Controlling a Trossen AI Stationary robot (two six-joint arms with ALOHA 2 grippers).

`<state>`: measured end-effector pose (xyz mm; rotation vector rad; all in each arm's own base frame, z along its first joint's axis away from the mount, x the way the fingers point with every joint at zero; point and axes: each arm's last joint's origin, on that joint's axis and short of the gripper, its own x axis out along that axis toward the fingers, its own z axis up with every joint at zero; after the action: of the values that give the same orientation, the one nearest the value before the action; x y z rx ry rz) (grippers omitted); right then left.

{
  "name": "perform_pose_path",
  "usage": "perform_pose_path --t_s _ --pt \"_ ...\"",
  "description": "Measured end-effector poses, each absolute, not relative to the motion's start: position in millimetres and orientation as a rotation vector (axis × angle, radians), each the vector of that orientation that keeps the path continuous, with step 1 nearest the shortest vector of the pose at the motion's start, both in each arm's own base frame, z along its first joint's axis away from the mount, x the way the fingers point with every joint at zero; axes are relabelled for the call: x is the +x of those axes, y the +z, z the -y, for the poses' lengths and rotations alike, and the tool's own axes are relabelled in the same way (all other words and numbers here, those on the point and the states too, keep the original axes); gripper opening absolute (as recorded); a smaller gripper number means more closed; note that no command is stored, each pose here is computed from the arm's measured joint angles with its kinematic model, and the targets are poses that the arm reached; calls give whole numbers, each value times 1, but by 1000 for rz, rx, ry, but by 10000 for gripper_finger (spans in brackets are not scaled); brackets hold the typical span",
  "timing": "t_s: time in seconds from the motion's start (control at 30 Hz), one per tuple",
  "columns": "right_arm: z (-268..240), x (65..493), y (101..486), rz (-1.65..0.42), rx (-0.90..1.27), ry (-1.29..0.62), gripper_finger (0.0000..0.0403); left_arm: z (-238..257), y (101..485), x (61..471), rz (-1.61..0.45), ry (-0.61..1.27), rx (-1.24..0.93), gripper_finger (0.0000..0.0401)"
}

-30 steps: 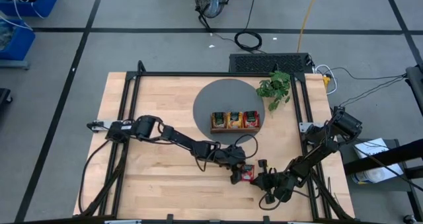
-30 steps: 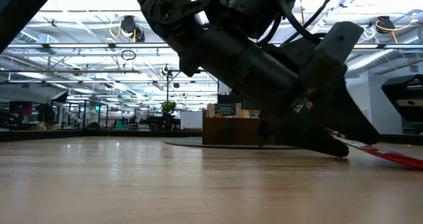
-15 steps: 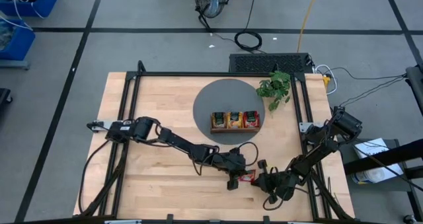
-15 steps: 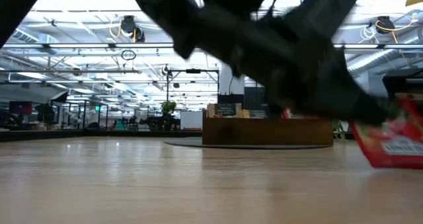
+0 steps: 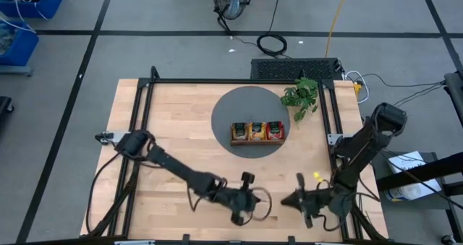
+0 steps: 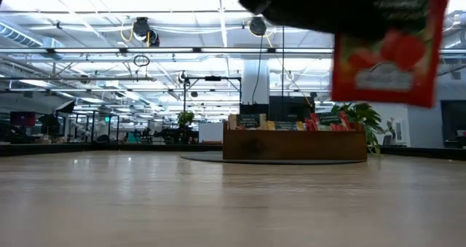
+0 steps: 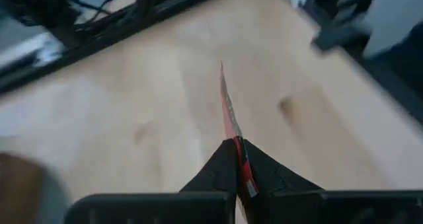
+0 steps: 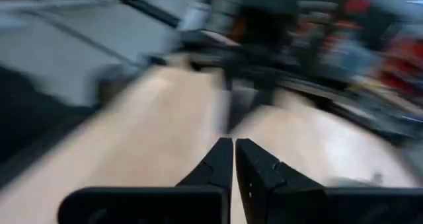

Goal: Pick & Place Tea
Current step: Put the red tea bag into the right section of the wooden organiser

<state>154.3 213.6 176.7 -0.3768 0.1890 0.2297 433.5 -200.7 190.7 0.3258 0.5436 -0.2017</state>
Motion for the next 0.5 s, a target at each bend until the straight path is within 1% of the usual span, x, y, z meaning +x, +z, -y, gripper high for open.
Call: perform_pose_path --t_s 0.07,0.13,0.3,0.43,0.5 --pt "-208 152 181 -185 -404 102 8 211 188 426 -560 -156 415 10" --pt "-205 152 184 -177 -406 36 9 219 186 421 -563 -104 457 5" --pt "-198 159 182 -204 -367 28 33 223 187 417 -541 48 495 11" --pt "-191 168 177 -257 -283 48 65 219 190 421 -516 77 459 4" --pt "-187 171 174 -293 -260 39 82 216 191 423 -503 91 429 8"
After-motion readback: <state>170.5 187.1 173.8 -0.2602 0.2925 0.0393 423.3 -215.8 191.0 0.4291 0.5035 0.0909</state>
